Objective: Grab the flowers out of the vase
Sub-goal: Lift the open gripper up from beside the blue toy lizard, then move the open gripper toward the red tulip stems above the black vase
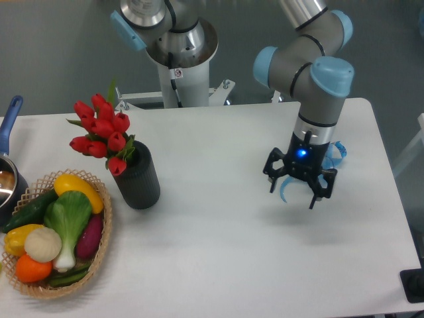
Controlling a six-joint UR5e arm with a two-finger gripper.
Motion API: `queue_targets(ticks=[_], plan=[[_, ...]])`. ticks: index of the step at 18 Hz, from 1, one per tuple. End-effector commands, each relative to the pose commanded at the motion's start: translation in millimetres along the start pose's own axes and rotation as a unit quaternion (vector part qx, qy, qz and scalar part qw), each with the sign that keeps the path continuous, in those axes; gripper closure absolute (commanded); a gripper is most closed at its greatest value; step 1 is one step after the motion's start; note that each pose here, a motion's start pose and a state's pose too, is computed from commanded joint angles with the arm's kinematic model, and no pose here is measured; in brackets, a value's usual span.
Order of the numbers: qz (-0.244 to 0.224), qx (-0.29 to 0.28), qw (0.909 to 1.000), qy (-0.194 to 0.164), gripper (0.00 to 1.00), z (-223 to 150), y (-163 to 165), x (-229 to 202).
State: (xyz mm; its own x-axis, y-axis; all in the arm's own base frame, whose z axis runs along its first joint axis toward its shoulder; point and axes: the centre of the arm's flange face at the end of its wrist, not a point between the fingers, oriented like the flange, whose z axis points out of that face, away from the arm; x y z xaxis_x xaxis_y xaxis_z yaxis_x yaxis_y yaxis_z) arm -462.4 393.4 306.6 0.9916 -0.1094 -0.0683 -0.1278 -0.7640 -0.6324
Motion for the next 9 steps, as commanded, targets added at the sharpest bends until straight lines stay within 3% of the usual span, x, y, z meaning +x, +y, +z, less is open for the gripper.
queue_targets(ticks=[2, 5, 7, 9], plan=[[-0.003, 0.061, 0.9979, 0.024, 0.0, 0.5, -7.5, 5.4], [0.001, 0.093, 0.9948, 0.04, 0.0, -1.3, -9.0, 20.8], [0.011, 0.131, 0.9892, 0.066, 0.0, -5.9, -6.0, 72.3], [0.036, 0.139, 0.9873, 0.07, 0.0, -12.9, -0.2, 107.5]])
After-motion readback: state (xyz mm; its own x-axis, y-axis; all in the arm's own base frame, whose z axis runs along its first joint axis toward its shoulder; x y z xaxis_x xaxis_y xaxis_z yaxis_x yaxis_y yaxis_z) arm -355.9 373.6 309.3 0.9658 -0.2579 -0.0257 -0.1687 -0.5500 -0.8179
